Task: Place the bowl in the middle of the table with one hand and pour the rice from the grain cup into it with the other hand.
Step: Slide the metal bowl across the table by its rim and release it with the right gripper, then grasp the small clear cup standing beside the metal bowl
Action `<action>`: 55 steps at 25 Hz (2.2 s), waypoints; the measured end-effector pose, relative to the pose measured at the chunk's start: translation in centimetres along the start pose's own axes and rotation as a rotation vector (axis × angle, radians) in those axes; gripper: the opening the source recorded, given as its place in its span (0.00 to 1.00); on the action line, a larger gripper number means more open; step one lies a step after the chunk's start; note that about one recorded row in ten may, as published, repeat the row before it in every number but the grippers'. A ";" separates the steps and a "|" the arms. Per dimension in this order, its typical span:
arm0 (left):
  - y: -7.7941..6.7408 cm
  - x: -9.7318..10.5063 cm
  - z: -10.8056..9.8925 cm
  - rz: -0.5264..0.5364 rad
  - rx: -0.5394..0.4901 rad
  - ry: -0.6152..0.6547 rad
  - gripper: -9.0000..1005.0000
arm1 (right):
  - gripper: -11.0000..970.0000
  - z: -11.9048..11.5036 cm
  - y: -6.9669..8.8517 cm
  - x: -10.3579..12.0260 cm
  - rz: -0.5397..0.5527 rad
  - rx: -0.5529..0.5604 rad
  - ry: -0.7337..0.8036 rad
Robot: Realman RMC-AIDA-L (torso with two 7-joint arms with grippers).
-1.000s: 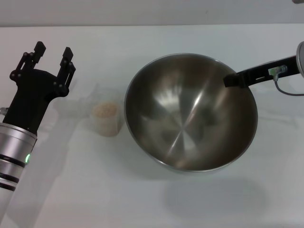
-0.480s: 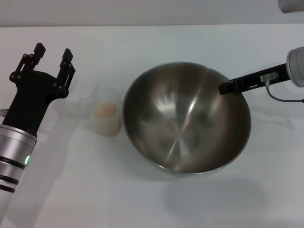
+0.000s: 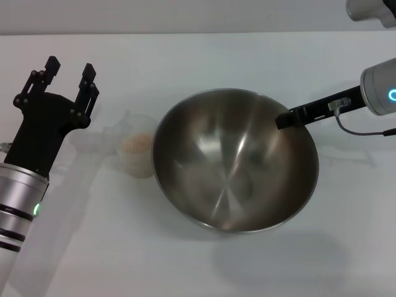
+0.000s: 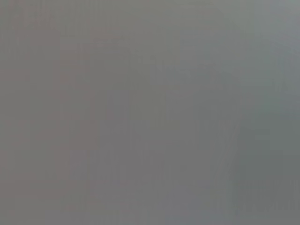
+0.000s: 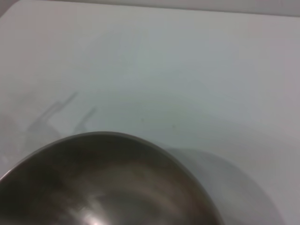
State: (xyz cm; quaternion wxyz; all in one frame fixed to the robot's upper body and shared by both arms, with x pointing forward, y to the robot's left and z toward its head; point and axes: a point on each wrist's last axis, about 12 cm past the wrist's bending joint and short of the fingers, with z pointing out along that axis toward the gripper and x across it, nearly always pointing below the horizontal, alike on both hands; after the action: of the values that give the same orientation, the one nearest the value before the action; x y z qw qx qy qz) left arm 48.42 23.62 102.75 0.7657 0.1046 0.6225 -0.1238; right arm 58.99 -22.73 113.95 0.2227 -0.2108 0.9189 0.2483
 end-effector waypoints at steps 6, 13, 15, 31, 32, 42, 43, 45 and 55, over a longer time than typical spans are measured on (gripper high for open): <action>0.0 0.0 -0.1 -0.001 -0.002 0.003 0.59 | 0.08 0.5 0.0 0.0 -0.008 -0.010 0.017; -0.1 0.1 -0.2 -0.004 -0.004 0.003 0.59 | 0.09 0.5 0.0 -0.1 -0.023 -0.017 0.016; -0.1 0.1 -0.3 -0.004 -0.003 0.002 0.59 | 0.11 0.4 0.0 -0.1 -0.027 -0.015 0.017; 0.1 -0.1 -1.1 -0.006 -0.020 -0.020 0.59 | 0.45 -2.7 1.3 -3.1 -0.160 0.068 -0.105; 0.1 -0.1 -1.2 -0.006 -0.022 -0.023 0.59 | 0.45 -3.1 1.4 -3.3 -0.180 0.083 -0.125; 0.2 -0.3 -1.6 -0.005 -0.028 -0.040 0.59 | 0.45 -4.8 2.3 -4.5 -0.437 0.333 -0.477; 0.2 -0.3 -1.6 -0.005 -0.028 -0.041 0.59 | 0.45 -4.8 2.5 -4.3 -0.461 0.365 -0.517; 0.2 -0.4 -1.6 -0.006 -0.028 -0.042 0.59 | 0.45 -4.8 2.7 -3.9 -0.493 0.430 -0.607; 0.1 -0.6 -2.3 -0.027 -0.043 -0.065 0.59 | 0.44 -3.1 3.3 0.5 -0.497 0.815 -1.153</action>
State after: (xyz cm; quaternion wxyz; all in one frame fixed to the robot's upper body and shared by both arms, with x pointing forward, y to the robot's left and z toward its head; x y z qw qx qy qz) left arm 46.24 24.48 102.88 0.7859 0.0754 0.6010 -0.1242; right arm 55.95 -21.95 117.29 0.7790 -0.1497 0.6009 -0.0983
